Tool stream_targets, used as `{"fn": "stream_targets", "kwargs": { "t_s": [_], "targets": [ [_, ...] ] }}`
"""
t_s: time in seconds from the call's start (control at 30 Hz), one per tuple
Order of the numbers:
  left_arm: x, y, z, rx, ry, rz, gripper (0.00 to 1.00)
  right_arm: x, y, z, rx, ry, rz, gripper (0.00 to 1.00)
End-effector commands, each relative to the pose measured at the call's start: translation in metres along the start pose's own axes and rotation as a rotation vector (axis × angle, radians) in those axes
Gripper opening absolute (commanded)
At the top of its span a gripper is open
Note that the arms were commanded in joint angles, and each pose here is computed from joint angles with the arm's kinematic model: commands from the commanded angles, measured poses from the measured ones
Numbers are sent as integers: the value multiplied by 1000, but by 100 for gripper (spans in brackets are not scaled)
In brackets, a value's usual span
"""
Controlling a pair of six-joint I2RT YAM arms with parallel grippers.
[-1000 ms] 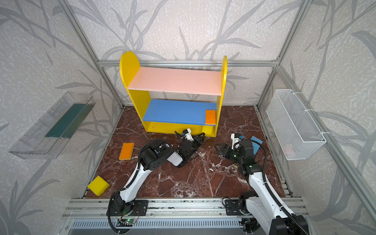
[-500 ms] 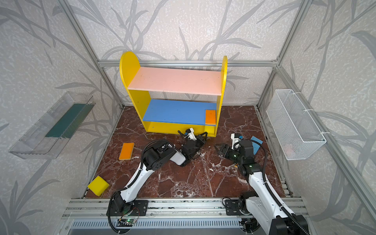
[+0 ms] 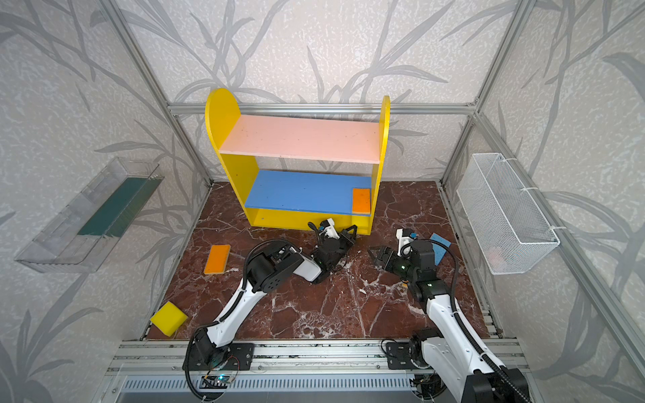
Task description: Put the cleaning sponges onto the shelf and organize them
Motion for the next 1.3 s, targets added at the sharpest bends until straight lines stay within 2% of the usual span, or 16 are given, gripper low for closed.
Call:
{"fn": "stream_targets", "kwargs": {
  "t_s": [0.0, 0.07, 0.17, 0.3, 0.6, 0.97, 1.13, 1.27],
  "targets": [
    [6, 14, 0, -34, -2, -5, 0, -7, 5, -2, -1, -17, -19, 83],
    [6, 16, -2, -41, -4, 0, 4, -8, 5, -2, -1, -17, -18, 84],
    [6, 16, -4, -45, -9, 0, 23, -8, 5, -2, 0, -17, -17, 84],
    [7, 16, -5, -41, -6, -4, 38, -8, 5, -2, 3, -18, -17, 84],
    [8, 20, -15, -45, -4, -12, 49, -9, 5, -4, 9, -23, -45, 84],
    [13, 18, -33, -71, 7, 5, 85, -11, 7, -8, 11, -39, -50, 84],
    [19, 15, -35, -73, 31, 0, 90, -10, 7, -11, 17, -46, -51, 84],
    [22, 22, -39, -144, 59, -9, 92, -8, 4, -10, 25, -43, -42, 83]
  ]
}}
Point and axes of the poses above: each gripper's point midway between its finger pads, its own z axis out along the fingers, its own y axis along the line the jaws close on, x = y × z, the point moved 6 cm from there along -z, back along the fingers, and after that the axes turned 1 degree about z, right-handed, at the moved point
